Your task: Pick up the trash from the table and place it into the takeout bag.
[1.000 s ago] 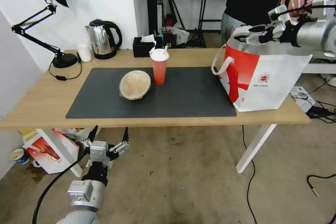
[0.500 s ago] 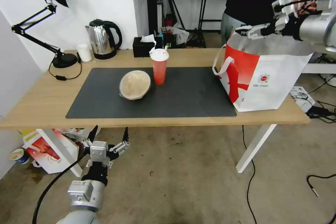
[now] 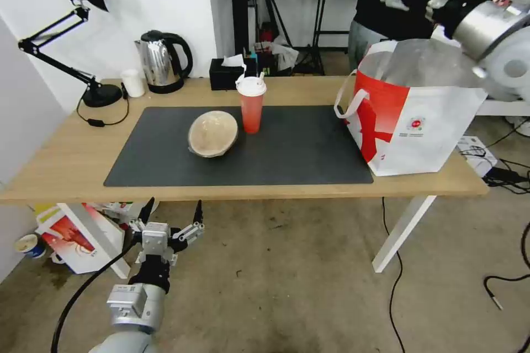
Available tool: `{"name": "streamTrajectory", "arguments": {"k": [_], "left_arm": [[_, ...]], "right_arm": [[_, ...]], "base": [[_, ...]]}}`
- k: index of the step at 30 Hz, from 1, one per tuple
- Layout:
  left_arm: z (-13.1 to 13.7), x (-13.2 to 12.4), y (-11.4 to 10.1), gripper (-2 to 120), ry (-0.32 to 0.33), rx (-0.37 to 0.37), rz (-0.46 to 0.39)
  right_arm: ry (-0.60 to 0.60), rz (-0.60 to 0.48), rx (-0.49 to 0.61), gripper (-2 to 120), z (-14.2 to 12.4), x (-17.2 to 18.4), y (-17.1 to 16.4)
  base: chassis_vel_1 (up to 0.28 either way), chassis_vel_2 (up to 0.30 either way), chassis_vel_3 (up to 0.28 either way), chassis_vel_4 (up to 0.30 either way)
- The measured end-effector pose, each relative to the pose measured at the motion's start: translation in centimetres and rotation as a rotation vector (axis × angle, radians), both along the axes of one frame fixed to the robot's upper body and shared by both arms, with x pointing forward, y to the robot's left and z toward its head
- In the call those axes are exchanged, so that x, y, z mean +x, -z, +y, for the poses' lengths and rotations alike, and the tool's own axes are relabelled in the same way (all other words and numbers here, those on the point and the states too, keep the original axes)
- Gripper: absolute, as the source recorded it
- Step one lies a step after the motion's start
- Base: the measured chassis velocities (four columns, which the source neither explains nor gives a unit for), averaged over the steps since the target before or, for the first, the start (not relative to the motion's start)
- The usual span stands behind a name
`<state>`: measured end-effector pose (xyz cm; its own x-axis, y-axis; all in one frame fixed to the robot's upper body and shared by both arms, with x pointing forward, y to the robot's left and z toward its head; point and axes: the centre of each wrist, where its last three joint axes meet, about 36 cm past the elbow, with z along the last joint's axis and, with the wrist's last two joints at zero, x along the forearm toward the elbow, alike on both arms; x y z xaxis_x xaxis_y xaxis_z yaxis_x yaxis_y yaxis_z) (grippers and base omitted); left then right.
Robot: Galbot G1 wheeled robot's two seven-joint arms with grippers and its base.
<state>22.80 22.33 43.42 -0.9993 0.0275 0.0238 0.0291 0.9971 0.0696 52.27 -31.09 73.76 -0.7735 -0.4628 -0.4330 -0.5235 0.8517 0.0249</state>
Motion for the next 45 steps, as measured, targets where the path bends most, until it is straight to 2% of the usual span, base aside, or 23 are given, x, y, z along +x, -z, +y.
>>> {"name": "streamTrajectory", "arguments": {"k": [1,3,4,7,9,11,12,23,27,31,39,42,45], "left_arm": [[0.0,0.0,0.0,100,0.0,0.0,0.0],[0.0,0.0,0.0,100,0.0,0.0,0.0],[0.0,0.0,0.0,100,0.0,0.0,0.0],[0.0,0.0,0.0,100,0.0,0.0,0.0],[0.0,0.0,0.0,100,0.0,0.0,0.0],[0.0,0.0,0.0,100,0.0,0.0,0.0],[0.0,0.0,0.0,100,0.0,0.0,0.0],[0.0,0.0,0.0,100,0.0,0.0,0.0],[0.0,0.0,0.0,100,0.0,0.0,0.0],[0.0,0.0,0.0,100,0.0,0.0,0.0],[0.0,0.0,0.0,100,0.0,0.0,0.0],[0.0,0.0,0.0,100,0.0,0.0,0.0],[0.0,0.0,0.0,100,0.0,0.0,0.0]], "right_arm": [[-0.012,-0.009,0.031,100,1.4,-0.6,0.4],[-0.018,-0.011,0.043,100,2.0,-0.9,0.6],[-0.035,-0.014,0.074,100,3.8,-1.8,1.5],[-0.027,-0.017,0.139,100,6.9,-3.4,3.2],[-0.017,-0.023,0.153,100,7.4,-3.7,3.6],[0.045,-0.082,0.167,100,8.8,-4.8,6.0],[0.075,-0.128,0.192,100,9.2,-7.0,7.6],[0.135,-0.146,0.188,100,10.2,-12.2,11.8],[0.131,-0.112,0.129,100,10.9,-16.3,15.1],[0.137,-0.095,0.135,100,11.8,-18.5,17.3],[0.201,-0.081,0.123,100,12.5,-22.1,21.7],[0.207,-0.078,0.121,100,12.6,-22.4,22.0],[0.258,-0.063,0.099,100,12.6,-24.3,25.1]], "base": [[0.0,0.0,0.0,0.0],[0.0,0.0,0.0,0.0],[0.0,0.0,0.0,0.0],[0.0,0.0,0.0,0.0],[0.0,0.0,0.0,0.0],[0.0,0.0,0.0,0.0],[0.0,0.0,0.0,0.0],[0.0,0.0,0.0,0.0],[0.0,0.0,0.0,0.0],[0.0,0.0,0.0,0.0],[0.0,0.0,0.0,0.0],[0.0,0.0,0.0,0.0],[0.0,0.0,0.0,0.0]]}}
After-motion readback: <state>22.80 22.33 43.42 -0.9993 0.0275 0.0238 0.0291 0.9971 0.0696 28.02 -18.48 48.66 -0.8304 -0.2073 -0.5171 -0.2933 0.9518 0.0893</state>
